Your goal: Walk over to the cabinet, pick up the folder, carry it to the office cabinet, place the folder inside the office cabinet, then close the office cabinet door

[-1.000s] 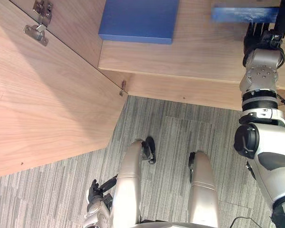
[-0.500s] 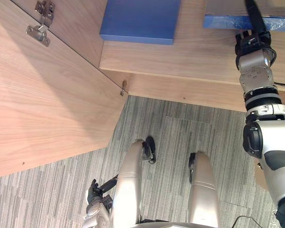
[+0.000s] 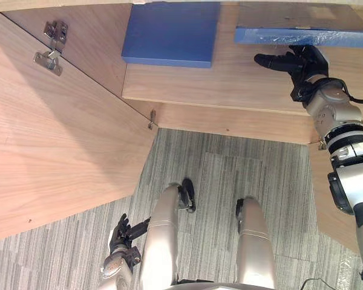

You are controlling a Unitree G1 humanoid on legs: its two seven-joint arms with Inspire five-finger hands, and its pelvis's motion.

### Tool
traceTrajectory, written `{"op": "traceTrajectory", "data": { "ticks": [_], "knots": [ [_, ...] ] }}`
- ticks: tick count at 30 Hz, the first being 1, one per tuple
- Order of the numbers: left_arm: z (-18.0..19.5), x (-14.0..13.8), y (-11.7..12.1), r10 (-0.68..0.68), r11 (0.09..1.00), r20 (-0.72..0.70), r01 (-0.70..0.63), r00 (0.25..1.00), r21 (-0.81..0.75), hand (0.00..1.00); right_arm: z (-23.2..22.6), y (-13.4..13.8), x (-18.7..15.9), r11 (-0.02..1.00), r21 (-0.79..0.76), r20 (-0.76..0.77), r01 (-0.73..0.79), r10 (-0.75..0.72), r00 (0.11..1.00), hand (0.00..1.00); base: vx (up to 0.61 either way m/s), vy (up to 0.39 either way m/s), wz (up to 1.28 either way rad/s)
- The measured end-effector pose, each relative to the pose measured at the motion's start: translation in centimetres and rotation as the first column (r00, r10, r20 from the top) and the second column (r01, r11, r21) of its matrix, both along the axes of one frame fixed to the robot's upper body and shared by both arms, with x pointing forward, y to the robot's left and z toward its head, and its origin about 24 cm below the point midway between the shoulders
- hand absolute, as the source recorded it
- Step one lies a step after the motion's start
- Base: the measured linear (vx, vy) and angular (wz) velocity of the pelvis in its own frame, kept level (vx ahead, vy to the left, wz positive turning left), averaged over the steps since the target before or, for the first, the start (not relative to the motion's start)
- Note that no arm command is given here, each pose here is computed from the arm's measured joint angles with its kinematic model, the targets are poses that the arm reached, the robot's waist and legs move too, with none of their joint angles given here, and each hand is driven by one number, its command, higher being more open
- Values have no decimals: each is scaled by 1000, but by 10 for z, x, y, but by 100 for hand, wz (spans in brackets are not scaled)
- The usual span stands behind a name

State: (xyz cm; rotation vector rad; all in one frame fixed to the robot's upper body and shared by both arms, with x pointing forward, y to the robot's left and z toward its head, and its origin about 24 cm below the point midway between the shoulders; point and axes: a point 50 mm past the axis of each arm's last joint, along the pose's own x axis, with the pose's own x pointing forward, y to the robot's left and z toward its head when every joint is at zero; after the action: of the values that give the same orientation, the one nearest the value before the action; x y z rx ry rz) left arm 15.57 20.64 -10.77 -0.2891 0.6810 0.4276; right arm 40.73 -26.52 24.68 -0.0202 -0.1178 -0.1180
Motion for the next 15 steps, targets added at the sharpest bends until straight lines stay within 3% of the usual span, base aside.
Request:
{"op": "traceTrajectory", "data": {
  "ticks": [5,8,11,12,14,15],
  "knots": [
    [0,0,1,-11,1000,0,11,1000,6,100,-14,-7,-3,978,-204,-74,-31,16,997,100,0,0,0],
    [1,-1,4,-38,999,-1,38,999,22,100,-28,-4,-3,916,-388,-170,-101,37,985,100,0,0,0],
    [1,-2,6,-41,999,-2,41,999,27,100,-45,3,-5,737,-652,-260,-178,3,966,100,-2,39,0],
    [1,-3,7,-40,999,-2,40,999,29,100,-48,6,-5,703,-685,-268,-192,1,963,100,14,41,-1],
    [3,-5,9,-50,998,-1,50,999,49,100,-59,11,-8,514,-826,-291,-233,-34,956,100,27,58,2],
    [3,-5,10,-55,997,0,54,999,52,100,-60,12,-8,467,-851,-291,-238,-44,956,100,34,53,4]
  ]
}}
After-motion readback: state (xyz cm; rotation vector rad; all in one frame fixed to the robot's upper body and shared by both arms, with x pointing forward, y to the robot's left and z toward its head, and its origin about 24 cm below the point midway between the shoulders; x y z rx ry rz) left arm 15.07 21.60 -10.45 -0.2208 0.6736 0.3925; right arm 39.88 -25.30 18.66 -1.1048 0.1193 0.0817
